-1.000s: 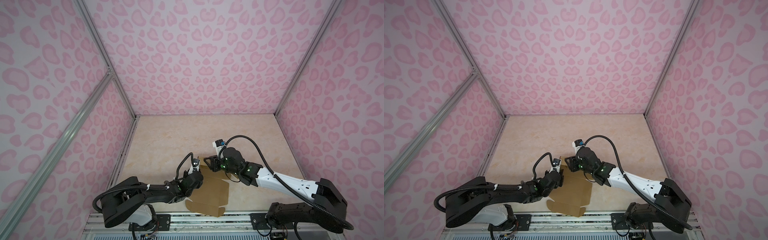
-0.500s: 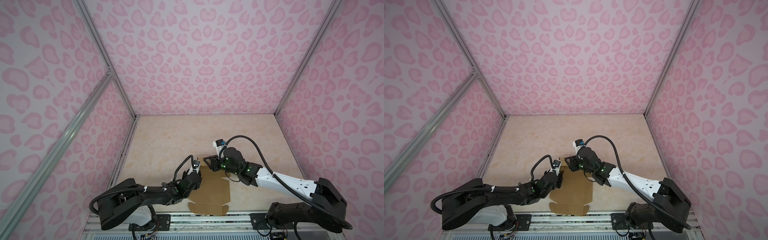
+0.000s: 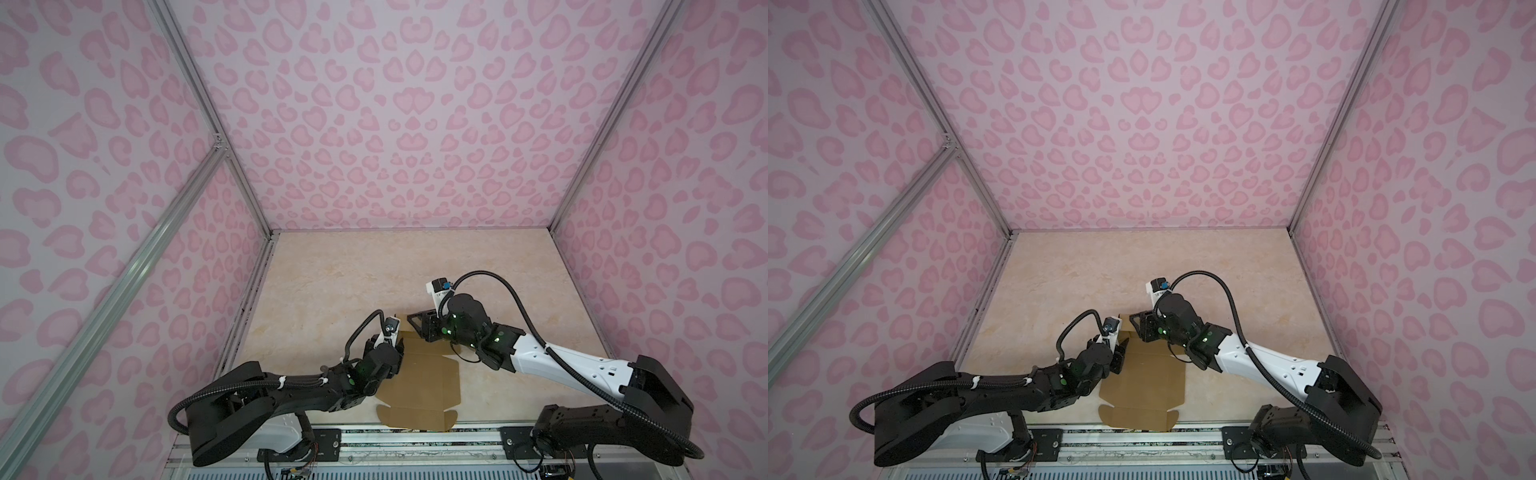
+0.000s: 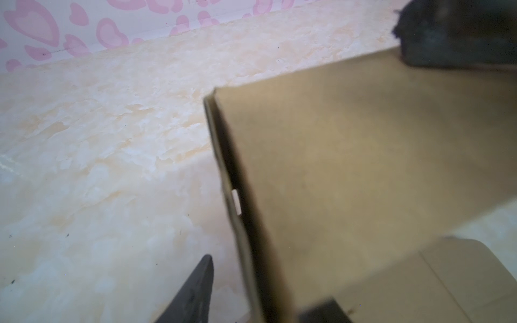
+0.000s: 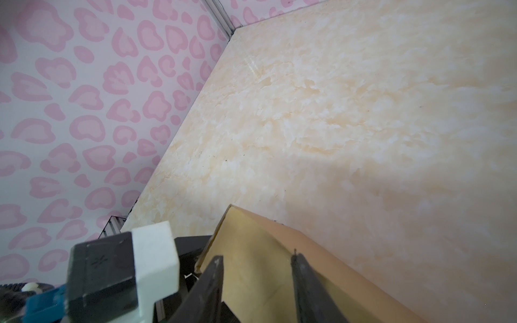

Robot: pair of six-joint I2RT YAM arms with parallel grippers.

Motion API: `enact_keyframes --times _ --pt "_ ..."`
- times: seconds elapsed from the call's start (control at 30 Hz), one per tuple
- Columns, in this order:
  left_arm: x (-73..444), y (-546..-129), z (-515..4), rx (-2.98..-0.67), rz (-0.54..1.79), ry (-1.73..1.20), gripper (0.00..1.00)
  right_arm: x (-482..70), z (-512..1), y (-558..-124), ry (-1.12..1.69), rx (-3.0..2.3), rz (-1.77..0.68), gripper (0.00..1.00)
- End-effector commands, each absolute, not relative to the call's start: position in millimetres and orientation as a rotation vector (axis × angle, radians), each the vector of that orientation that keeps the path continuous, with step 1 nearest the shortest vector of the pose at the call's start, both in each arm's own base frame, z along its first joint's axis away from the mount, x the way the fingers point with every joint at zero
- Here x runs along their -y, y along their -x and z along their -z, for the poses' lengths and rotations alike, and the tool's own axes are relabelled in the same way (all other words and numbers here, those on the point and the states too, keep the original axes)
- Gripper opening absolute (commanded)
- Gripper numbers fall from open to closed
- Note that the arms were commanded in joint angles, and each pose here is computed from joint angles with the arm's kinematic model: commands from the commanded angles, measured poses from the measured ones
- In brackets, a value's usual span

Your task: Fold the paper box

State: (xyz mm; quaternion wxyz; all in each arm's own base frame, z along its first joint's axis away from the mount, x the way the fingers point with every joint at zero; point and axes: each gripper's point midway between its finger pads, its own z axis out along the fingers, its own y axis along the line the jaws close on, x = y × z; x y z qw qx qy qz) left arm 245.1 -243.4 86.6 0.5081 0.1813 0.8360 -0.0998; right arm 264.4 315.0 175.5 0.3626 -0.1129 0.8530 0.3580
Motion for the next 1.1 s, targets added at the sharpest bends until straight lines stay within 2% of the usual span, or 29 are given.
enact_keyframes --times 0.0,0.13,0.23,0.27,0.37,0.67,1.07 --pt "241.3 -251.0 -94.3 -1.979 0.219 -0.408 0.49 -310.8 -162.7 -260.6 0.286 -2.249 -0.897 0.44" --pt "238.0 -256.1 -99.7 -1.954 0.184 -0.381 0.45 -310.9 -161.4 -259.5 0.287 -2.253 -0.9 0.43" --pt "240.1 -259.1 -103.1 -1.939 0.176 -0.377 0.37 -310.5 -158.9 -258.6 0.283 -2.258 -0.905 0.44" --pt "241.7 -260.1 -101.7 -1.94 0.169 -0.384 0.31 -310.6 -158.6 -258.2 0.278 -2.258 -0.911 0.43" --pt "245.6 -263.2 -98.5 -1.946 0.153 -0.391 0.21 -311.1 -156.9 -257.6 0.273 -2.262 -0.921 0.43" --pt "230.6 -264.9 -94.5 -1.942 0.082 -0.354 0.05 -307.6 -155.7 -257.0 0.266 -2.264 -0.916 0.43" --pt "213.7 -254.4 -93.3 -1.912 0.091 -0.373 0.04 -308.6 -155.4 -257.0 0.256 -2.266 -0.93 0.43"
